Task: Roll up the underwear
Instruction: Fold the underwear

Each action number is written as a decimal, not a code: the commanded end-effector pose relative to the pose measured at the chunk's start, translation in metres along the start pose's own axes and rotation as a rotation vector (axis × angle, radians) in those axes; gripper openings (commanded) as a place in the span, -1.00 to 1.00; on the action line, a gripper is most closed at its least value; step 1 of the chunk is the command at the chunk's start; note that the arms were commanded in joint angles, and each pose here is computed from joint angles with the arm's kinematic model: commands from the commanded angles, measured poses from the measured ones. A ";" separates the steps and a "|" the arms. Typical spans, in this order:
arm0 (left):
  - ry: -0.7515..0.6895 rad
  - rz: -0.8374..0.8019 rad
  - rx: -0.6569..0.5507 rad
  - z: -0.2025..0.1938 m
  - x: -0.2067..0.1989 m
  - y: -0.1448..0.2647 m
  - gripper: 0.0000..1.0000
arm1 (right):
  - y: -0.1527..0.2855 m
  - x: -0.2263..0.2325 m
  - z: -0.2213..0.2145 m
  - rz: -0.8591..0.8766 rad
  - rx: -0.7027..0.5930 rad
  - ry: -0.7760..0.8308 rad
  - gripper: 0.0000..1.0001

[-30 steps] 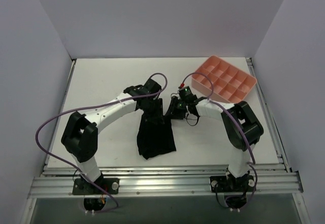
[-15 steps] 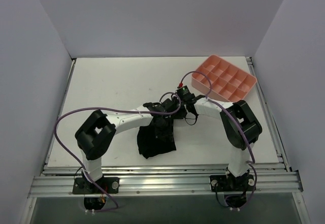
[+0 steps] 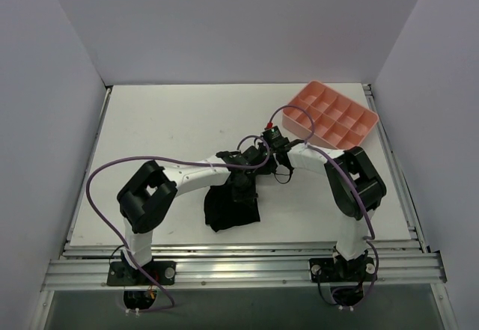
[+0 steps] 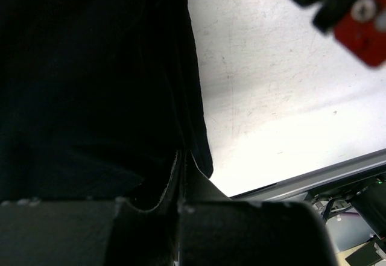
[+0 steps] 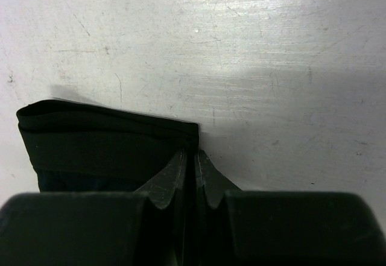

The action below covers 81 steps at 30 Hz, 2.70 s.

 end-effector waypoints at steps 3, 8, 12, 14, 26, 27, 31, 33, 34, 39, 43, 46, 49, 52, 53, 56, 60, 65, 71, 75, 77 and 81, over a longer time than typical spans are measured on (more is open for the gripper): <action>-0.119 -0.160 0.012 -0.025 -0.036 0.024 -0.95 | 0.007 0.011 0.002 0.004 -0.031 0.019 -1.00; -0.116 -0.161 0.053 -0.037 -0.037 0.016 -0.95 | 0.009 0.009 0.004 -0.012 -0.036 0.054 -1.00; -0.119 -0.132 0.027 -0.030 -0.032 0.029 -0.51 | 0.011 0.008 0.003 -0.006 -0.036 0.075 -1.00; -0.113 -0.148 0.007 -0.017 -0.034 0.041 -0.07 | 0.011 0.010 0.002 0.006 -0.034 0.081 -0.98; 0.066 -0.038 -0.227 0.124 0.058 0.119 0.06 | 0.046 0.024 0.017 0.034 -0.068 0.116 -0.47; 0.079 -0.023 -0.232 0.138 0.072 0.117 0.06 | 0.053 0.023 0.017 0.024 -0.063 0.116 -0.44; 0.082 -0.013 -0.178 0.159 0.089 0.099 0.04 | 0.073 0.024 0.019 0.012 -0.073 0.120 -0.33; 0.058 -0.051 -0.142 0.164 0.086 0.087 0.04 | 0.082 0.028 0.014 0.036 -0.063 0.123 -0.34; 0.053 -0.066 -0.131 0.165 0.085 0.083 0.04 | 0.086 0.032 0.010 0.063 -0.057 0.128 -0.35; 0.044 -0.119 -0.079 0.171 0.078 0.059 0.06 | 0.102 0.040 -0.023 0.145 -0.047 0.100 -0.43; 0.038 -0.096 -0.043 0.174 0.081 0.044 0.03 | 0.100 0.042 -0.053 0.222 -0.036 0.058 -0.54; 0.045 -0.087 -0.034 0.176 0.086 0.038 -0.03 | 0.094 0.053 -0.070 0.275 -0.041 0.071 -0.57; 0.051 -0.082 -0.027 0.177 0.090 0.032 -0.30 | 0.087 0.062 -0.082 0.284 -0.030 0.098 -0.58; 0.063 -0.084 -0.022 0.178 0.091 0.028 -0.72 | 0.077 0.053 -0.088 0.219 -0.007 0.085 -0.60; 0.064 -0.084 -0.025 0.178 0.092 0.027 -0.80 | 0.072 0.046 -0.095 0.196 0.011 0.081 -0.60; 0.074 -0.073 -0.036 0.182 0.095 0.025 -0.95 | 0.063 0.025 -0.105 0.105 0.046 0.083 -0.65; 0.082 -0.059 -0.068 0.192 0.100 0.026 -0.95 | 0.055 0.004 -0.116 0.042 0.080 0.070 -0.71; 0.080 -0.047 -0.079 0.205 0.102 0.029 -0.95 | 0.055 -0.010 -0.123 -0.036 0.103 0.099 -0.74; 0.084 -0.069 -0.088 0.209 0.097 0.036 -0.95 | 0.064 -0.010 -0.115 -0.064 0.102 0.113 -0.75; 0.101 -0.077 -0.084 0.206 0.097 0.037 -0.95 | 0.085 0.015 -0.082 -0.046 0.025 0.138 -0.75; 0.112 -0.089 -0.077 0.204 0.096 0.036 -0.95 | 0.096 0.031 -0.063 -0.005 -0.022 0.147 -0.75; 0.129 -0.081 -0.062 0.198 0.100 0.031 -0.95 | 0.096 0.054 -0.046 0.076 -0.061 0.162 -0.75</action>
Point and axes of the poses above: each gripper's point midway between its finger pads, its own y axis back along the fingers, its own x axis along the line the jaws close on, z = x × y, the point moved 6 cm from there along y, back along the fingers, and after that the axes turned 14 degrees about y, right-handed, at the moved point
